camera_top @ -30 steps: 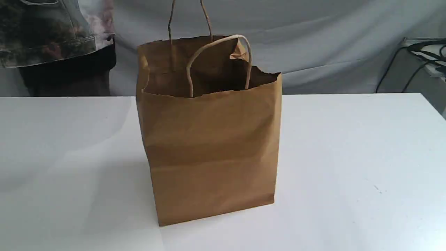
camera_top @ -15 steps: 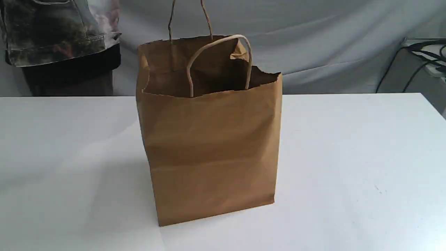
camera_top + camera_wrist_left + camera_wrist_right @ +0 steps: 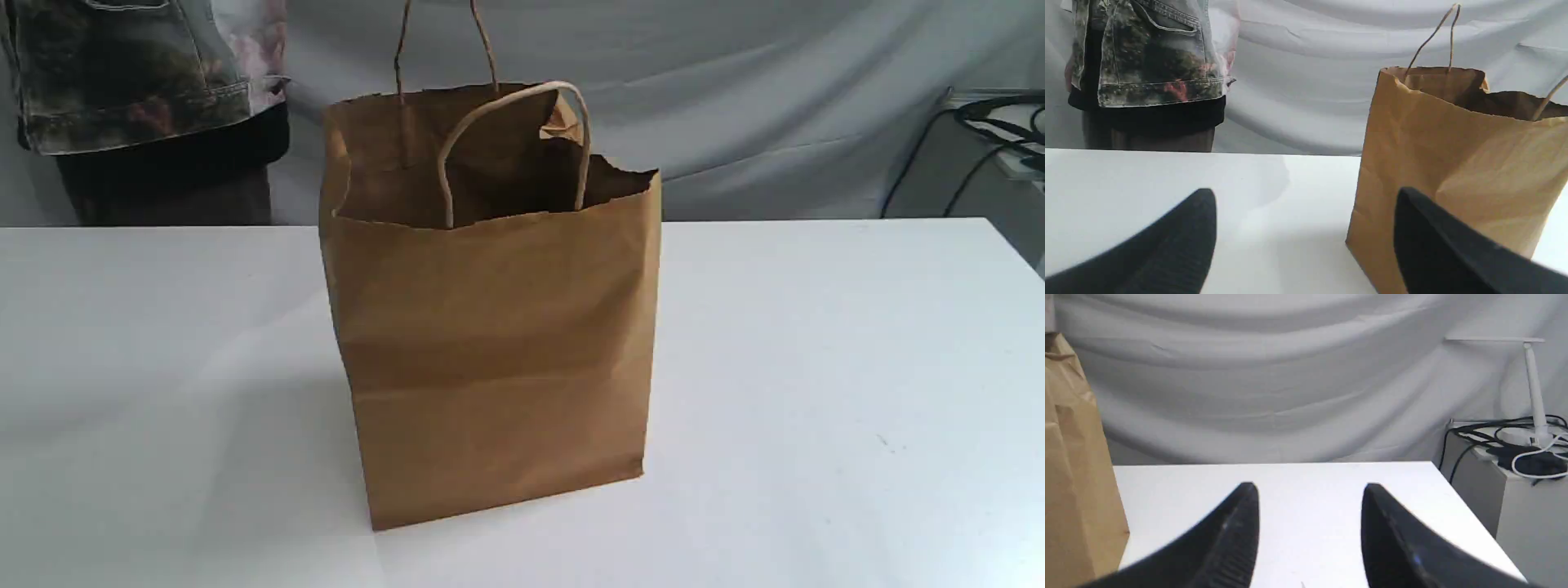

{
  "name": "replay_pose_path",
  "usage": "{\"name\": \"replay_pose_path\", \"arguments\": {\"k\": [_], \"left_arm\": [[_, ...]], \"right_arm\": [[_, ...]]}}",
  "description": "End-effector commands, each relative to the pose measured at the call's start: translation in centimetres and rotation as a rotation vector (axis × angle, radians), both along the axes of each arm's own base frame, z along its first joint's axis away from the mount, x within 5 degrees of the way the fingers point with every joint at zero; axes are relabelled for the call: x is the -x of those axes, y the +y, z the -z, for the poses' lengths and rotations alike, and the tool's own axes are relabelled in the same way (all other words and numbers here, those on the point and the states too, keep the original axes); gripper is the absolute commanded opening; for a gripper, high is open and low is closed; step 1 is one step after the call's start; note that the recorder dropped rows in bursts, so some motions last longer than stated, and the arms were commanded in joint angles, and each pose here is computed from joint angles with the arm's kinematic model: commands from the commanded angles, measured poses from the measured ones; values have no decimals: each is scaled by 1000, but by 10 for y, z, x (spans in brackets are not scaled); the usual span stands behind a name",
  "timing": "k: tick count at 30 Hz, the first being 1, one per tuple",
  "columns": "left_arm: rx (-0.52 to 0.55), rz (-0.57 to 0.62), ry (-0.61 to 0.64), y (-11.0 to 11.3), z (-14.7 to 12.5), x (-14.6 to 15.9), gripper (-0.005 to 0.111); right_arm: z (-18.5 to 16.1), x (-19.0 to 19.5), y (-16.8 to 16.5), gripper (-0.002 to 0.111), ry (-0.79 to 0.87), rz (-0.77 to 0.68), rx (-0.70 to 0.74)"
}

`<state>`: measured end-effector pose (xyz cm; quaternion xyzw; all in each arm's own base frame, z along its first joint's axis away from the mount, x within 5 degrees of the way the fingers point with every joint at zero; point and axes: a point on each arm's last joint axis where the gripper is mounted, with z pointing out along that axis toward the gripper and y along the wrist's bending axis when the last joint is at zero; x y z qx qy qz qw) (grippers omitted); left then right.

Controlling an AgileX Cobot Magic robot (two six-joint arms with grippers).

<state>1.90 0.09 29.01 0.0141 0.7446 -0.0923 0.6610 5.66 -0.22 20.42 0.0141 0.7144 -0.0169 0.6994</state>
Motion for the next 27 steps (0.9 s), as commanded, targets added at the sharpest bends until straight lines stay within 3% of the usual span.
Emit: {"name": "replay_pose_path", "arguments": {"k": [1,6,19,24,27], "left_arm": [[10,2,10,-1,2,-1,64],[10,2,10,-1,2,-1,64],[10,2,10,-1,2,-1,64],[10,2,10,-1,2,-1,64],[10,2,10,-1,2,-1,64]], "right_arm": [[8,1,1,40,77,-16,23],[17,2,1,40,178,-41,86],[21,3,-2,40,232,-8,138],[22,3,-4,40,240,32,118],[22,3,-1,40,233,25,-1]]}}
